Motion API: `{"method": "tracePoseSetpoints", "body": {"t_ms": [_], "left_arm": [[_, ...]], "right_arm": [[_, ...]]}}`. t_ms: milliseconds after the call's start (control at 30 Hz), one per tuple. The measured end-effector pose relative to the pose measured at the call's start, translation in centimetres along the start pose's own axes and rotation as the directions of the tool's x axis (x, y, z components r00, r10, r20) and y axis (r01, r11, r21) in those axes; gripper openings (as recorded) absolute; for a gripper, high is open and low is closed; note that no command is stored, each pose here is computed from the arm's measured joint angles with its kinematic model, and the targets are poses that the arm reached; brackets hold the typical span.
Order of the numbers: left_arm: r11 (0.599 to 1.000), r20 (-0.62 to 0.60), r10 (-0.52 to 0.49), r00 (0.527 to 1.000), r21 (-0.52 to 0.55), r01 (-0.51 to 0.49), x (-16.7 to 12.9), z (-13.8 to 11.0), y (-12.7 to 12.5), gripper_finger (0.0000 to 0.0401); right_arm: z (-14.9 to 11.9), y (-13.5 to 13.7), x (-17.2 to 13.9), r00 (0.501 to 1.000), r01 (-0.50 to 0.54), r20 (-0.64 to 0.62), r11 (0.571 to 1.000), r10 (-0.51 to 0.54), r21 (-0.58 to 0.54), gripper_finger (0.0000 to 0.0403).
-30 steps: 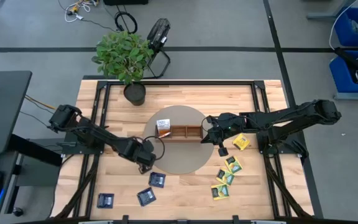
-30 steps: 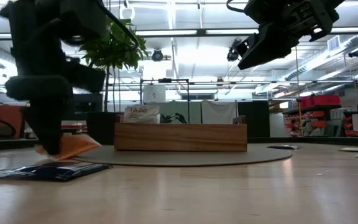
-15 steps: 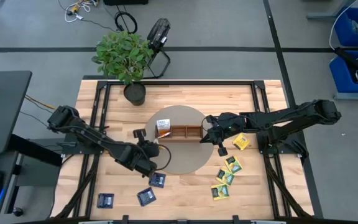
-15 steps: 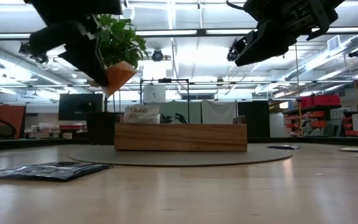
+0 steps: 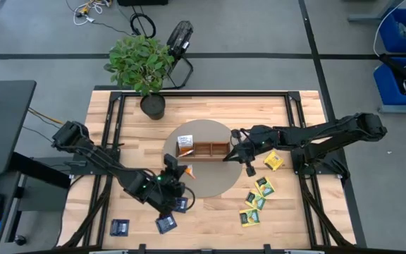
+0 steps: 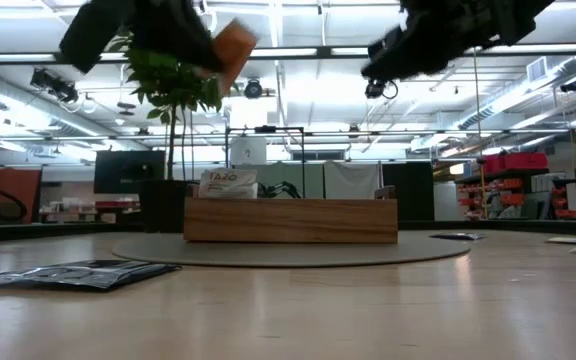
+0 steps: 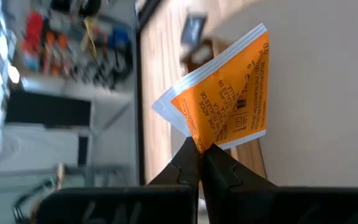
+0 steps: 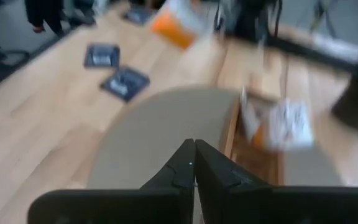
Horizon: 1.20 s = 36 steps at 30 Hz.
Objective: Pick & Place Tea
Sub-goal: Put the orange tea bag into the left section of the wooden organizer
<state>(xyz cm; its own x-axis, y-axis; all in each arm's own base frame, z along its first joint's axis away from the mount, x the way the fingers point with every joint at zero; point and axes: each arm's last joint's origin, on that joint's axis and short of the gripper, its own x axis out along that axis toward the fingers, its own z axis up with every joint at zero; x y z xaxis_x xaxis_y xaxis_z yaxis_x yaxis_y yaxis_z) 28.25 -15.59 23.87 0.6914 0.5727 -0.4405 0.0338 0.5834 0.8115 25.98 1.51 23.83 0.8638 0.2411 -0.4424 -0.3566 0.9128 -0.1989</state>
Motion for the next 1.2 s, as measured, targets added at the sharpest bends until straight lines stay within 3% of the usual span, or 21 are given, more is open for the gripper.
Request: {"method": "tracePoseSetpoints", "body": {"t_ms": [133, 233, 300, 400, 500, 633, 833, 967, 1200], "left_arm": [[1.0, 0.071, 0.017, 0.997, 0.009, -0.018, 0.0, 1.2, 0.3, 0.0005], [1.0, 0.106, 0.029, 0.994, 0.008, -0.03, 0.1, 1.7, 0.6, 0.0005], [1.0, 0.132, 0.021, 0.991, 0.001, -0.021, 0.2, 2.1, 0.9, 0.0005], [1.0, 0.189, -0.017, 0.982, -0.019, 0.021, 0.4, 2.7, 1.1, 0.0005], [1.0, 0.213, -0.02, 0.977, -0.018, 0.025, 0.8, 3.0, 1.6, 0.0005], [1.0, 0.234, -0.02, 0.972, -0.007, 0.022, 1.3, 3.2, 2.1, 0.0005], [0.998, 0.254, -0.059, 0.966, 0.005, 0.059, 2.1, 3.2, 2.5, 0.0005], [0.997, 0.295, -0.078, 0.952, 0.01, 0.079, 2.3, 3.5, 2.8, 0.0005], [0.995, 0.357, -0.096, 0.929, 0.023, 0.094, 2.3, 3.9, 3.1, 0.0005]], "right_arm": [[1.4, 0.1, -0.1, 0.981, -0.055, 0.169, 0.975, 0.093, -0.215, 0.0018], [2.1, 0.8, -0.1, 0.95, -0.063, 0.242, 0.878, 0.199, -0.475, 0.0018], [2.5, 1.1, 0.1, 0.94, -0.013, 0.274, 0.82, 0.206, -0.573, 0.0018], [3.0, 1.0, 0.5, 0.938, 0.083, 0.32, 0.804, 0.138, -0.589, 0.0025], [2.7, 0.6, 1.2, 0.937, 0.097, 0.328, 0.811, 0.121, -0.576, 0.0054], [2.0, 0.4, 2.4, 0.944, 0.071, 0.309, 0.84, 0.118, -0.538, 0.0123], [2.0, 0.2, 3.1, 0.933, 0.1, 0.344, 0.84, 0.106, -0.533, 0.0215], [2.3, 0.2, 3.0, 0.921, 0.127, 0.377, 0.833, 0.103, -0.538, 0.022], [2.3, 0.4, 3.0, 0.905, 0.071, 0.387, 0.835, 0.176, -0.546, 0.0183]]}}
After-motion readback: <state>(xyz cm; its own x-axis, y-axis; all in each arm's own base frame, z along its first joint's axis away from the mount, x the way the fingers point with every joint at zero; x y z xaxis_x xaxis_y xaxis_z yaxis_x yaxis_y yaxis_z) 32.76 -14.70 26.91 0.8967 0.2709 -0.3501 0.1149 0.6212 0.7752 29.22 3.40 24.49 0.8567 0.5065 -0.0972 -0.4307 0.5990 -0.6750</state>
